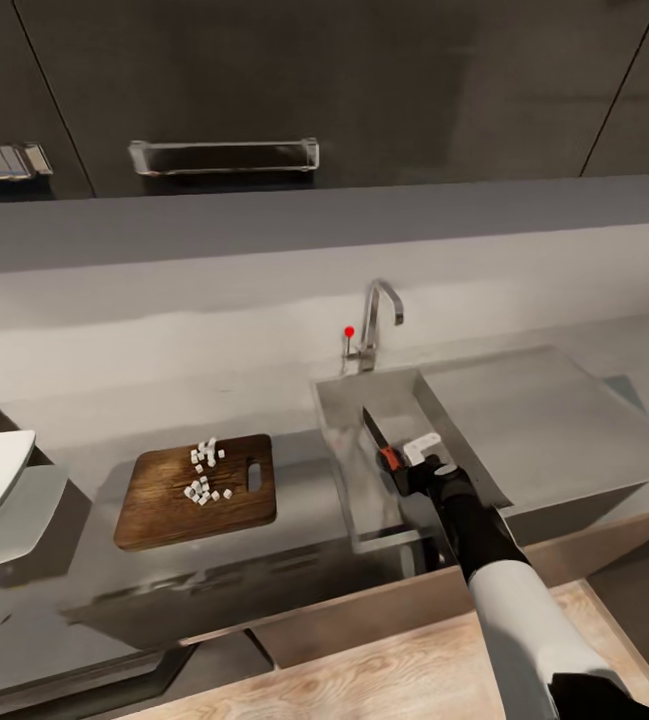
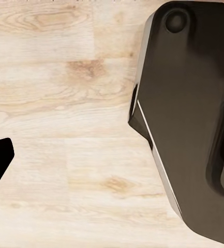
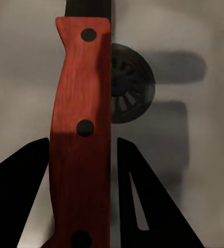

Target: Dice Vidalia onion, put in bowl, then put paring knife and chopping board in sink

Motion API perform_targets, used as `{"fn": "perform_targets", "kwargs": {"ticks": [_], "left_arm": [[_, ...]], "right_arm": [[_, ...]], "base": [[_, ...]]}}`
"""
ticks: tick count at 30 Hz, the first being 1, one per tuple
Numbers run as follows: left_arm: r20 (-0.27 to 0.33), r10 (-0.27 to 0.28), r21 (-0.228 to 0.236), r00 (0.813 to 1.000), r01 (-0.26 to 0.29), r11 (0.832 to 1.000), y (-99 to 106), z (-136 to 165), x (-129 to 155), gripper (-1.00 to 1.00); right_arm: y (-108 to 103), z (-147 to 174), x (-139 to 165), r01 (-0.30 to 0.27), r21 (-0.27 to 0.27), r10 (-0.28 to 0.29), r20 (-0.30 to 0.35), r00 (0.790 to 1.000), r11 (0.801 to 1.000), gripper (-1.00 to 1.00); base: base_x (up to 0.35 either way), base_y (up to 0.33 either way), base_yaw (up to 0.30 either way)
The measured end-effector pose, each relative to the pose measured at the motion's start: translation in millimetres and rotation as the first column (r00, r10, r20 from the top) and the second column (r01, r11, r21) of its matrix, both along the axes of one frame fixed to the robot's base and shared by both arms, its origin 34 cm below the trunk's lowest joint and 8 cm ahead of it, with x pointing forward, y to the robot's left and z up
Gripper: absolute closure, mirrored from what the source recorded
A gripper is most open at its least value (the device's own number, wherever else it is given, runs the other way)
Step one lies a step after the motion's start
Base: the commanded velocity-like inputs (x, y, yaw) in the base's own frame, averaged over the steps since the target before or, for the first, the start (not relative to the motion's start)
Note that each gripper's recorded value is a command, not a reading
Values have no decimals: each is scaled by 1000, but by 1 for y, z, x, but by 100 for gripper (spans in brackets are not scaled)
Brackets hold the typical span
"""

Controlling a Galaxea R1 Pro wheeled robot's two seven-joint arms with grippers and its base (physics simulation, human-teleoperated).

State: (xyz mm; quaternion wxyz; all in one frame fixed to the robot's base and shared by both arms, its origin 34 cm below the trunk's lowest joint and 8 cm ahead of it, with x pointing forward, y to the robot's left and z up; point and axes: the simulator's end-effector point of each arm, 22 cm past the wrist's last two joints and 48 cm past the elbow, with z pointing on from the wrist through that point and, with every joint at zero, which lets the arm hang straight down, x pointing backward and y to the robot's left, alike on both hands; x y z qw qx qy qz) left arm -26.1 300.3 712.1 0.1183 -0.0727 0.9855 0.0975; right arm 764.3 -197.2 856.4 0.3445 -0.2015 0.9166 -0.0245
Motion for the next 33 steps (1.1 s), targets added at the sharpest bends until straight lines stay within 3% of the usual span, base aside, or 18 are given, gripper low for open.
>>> {"fn": "perform_targets", "kwargs": {"ticks": [7,29,30,33], "left_arm": [[2,0,0,1000,0,1000,0,0,0,-100],[-1,0,-1,1000,0,1000,0,0,0,-100],[-1,0,0,1000,0,1000,0,0,0,-100],[-1,0,-1,1000,0,1000,0,0,0,-100]], "right_arm": [[1,-1,0,0,1,0,-1,1000,1000,100],[6,-27,-18,-11,4,12,-68,998,1000,100],[6,-27,-19,-12,4,12,-68,998,1000,-100],[6,-28,-19,-12,4,12,-68,998,1000,-100]], "base": [[194,44,0],[6,1,0],[0,0,0],[0,0,0]]}}
